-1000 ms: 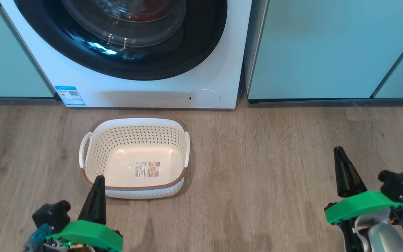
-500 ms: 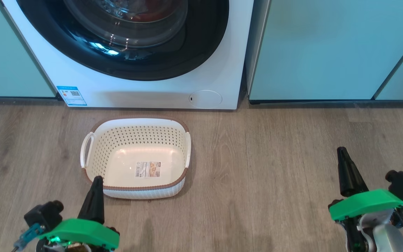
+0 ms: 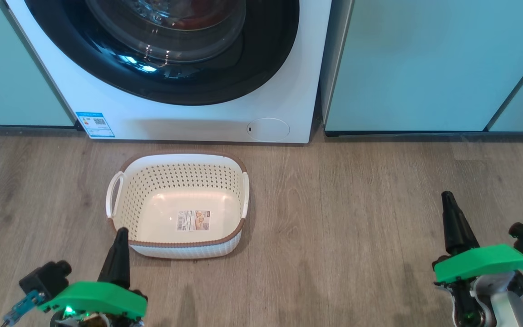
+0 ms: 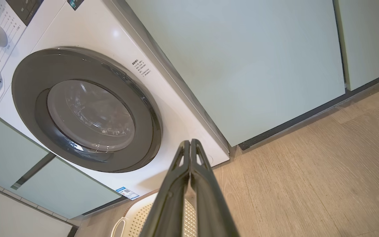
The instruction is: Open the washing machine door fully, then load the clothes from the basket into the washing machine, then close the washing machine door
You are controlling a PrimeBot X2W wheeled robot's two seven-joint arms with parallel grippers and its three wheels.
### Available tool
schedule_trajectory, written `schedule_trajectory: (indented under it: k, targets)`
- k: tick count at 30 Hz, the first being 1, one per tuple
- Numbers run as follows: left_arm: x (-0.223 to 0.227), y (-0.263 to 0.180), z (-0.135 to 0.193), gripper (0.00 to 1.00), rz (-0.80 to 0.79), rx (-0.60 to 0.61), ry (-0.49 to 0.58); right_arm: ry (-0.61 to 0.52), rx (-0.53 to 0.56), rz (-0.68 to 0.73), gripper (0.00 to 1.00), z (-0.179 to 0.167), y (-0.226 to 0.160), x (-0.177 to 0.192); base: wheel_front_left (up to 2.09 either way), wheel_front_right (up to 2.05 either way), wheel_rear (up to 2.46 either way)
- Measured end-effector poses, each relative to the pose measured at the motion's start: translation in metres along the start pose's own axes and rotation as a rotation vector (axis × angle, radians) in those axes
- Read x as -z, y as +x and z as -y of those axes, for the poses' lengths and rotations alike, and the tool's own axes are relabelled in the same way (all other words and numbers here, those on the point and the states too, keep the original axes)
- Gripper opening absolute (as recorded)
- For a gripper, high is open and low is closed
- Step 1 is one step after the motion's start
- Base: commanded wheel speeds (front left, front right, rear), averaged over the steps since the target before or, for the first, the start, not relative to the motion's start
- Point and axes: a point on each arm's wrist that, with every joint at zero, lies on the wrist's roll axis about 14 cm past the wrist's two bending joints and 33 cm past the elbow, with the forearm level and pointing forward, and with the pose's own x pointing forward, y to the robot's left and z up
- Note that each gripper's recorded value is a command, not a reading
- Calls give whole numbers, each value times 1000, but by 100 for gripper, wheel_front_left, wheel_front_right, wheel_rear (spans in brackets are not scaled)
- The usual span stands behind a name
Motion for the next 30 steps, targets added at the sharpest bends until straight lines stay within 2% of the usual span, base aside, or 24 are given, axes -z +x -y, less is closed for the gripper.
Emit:
schedule_trajectory:
  k: [30]
  targets:
    - [-5,4,-5,0,-18,-22,-296,299,25,-26,0,2,2,1,0,0,0]
